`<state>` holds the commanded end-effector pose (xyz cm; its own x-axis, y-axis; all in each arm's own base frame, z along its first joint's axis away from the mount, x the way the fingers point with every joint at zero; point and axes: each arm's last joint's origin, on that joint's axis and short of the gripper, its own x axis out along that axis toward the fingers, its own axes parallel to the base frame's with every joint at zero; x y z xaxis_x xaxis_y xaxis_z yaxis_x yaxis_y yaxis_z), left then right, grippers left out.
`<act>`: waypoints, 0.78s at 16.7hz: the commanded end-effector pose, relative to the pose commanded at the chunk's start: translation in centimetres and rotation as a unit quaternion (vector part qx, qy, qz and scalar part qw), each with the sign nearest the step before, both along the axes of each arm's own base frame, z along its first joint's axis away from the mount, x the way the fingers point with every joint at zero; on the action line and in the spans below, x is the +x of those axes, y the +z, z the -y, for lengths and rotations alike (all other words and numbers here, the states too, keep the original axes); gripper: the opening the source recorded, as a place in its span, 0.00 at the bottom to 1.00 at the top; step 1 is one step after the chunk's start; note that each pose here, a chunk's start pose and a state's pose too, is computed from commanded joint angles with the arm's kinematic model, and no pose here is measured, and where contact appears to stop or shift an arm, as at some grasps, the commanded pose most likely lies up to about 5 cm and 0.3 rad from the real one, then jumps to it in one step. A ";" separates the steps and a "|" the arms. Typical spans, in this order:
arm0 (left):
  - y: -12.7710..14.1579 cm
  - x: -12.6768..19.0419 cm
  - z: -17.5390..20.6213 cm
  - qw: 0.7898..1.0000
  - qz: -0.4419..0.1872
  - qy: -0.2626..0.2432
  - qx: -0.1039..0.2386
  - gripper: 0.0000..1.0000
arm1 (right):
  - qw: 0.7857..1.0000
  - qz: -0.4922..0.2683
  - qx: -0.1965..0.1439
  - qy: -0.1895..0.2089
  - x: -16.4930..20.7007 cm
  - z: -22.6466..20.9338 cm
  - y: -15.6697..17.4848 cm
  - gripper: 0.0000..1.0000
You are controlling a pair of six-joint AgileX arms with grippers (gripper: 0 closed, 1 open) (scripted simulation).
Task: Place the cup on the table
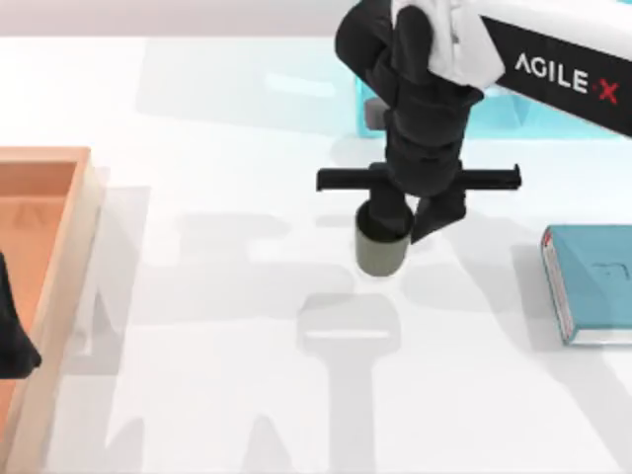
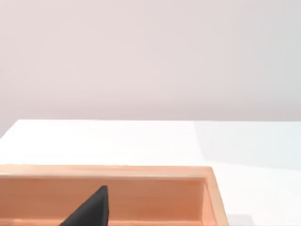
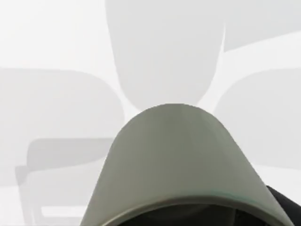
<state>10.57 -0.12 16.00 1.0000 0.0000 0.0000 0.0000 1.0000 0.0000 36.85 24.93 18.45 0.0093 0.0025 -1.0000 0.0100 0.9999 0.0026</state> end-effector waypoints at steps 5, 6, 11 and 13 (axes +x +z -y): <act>0.0 0.0 0.0 1.000 0.000 0.000 0.000 1.00 | 1.000 0.000 0.000 0.000 0.0 0.0 0.0 0.45; 0.0 0.0 0.0 1.000 0.000 0.000 0.000 1.00 | 1.000 0.000 0.000 0.000 0.0 0.0 0.0 0.53; 0.0 0.0 0.0 1.000 0.000 0.000 0.000 1.00 | 1.000 0.000 0.000 0.000 0.0 0.0 0.0 0.90; 0.0 0.0 0.0 1.000 0.000 0.000 0.000 1.00 | 1.000 0.000 0.000 0.000 0.0 0.0 0.0 1.00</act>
<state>10.57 -0.12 16.00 1.0000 0.0000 0.0000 0.0000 1.0000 0.0000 36.85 24.93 18.45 0.0093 0.0025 -1.0000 0.0100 0.9999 0.0026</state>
